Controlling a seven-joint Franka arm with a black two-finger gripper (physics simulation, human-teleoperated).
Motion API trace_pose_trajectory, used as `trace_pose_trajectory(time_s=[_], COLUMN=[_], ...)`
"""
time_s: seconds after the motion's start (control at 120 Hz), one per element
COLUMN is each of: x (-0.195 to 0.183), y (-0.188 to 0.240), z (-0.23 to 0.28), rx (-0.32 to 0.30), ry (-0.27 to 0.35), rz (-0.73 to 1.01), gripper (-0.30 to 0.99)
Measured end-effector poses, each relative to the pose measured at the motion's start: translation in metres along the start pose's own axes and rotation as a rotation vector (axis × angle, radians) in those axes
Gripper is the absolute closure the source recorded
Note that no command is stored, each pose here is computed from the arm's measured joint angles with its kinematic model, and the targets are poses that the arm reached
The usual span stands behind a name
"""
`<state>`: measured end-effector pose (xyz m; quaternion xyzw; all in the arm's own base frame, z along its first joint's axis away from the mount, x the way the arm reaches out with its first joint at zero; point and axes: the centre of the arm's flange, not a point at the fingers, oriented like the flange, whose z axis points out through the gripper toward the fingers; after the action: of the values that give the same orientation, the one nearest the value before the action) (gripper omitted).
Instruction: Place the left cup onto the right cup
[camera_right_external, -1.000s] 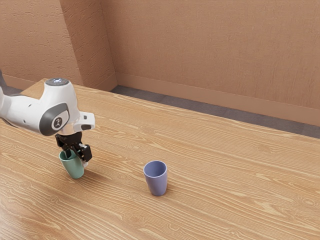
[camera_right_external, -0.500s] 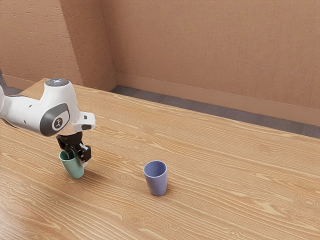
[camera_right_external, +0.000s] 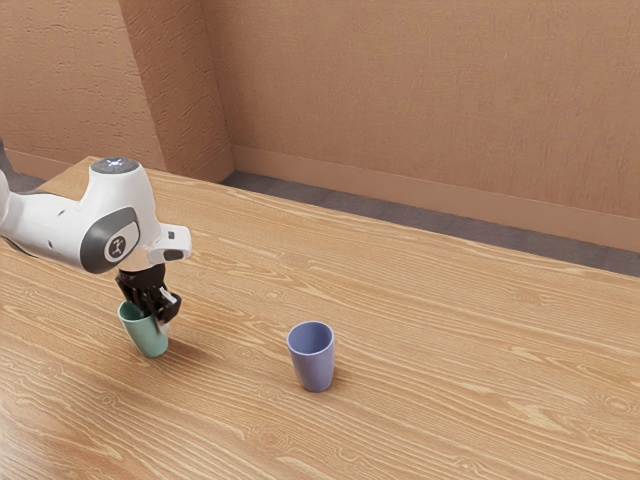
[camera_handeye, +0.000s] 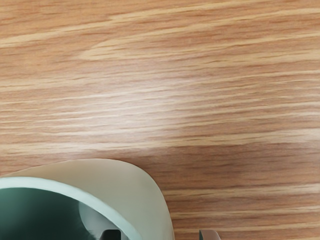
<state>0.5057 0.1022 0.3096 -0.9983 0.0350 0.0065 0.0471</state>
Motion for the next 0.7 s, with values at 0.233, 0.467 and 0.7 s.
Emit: trace_pose_trajectory(time_s=[0.233,0.467,0.7], x=[0.0000,0.0002,0.0013], y=[0.0000,0.0007,0.0046], z=[0.0000,-0.0001,-0.0019], rx=[0.000,0.000,0.003], ry=[0.000,0.000,0.003], rz=[0.000,0.002,0.007], gripper=[0.70,0.76,0.78])
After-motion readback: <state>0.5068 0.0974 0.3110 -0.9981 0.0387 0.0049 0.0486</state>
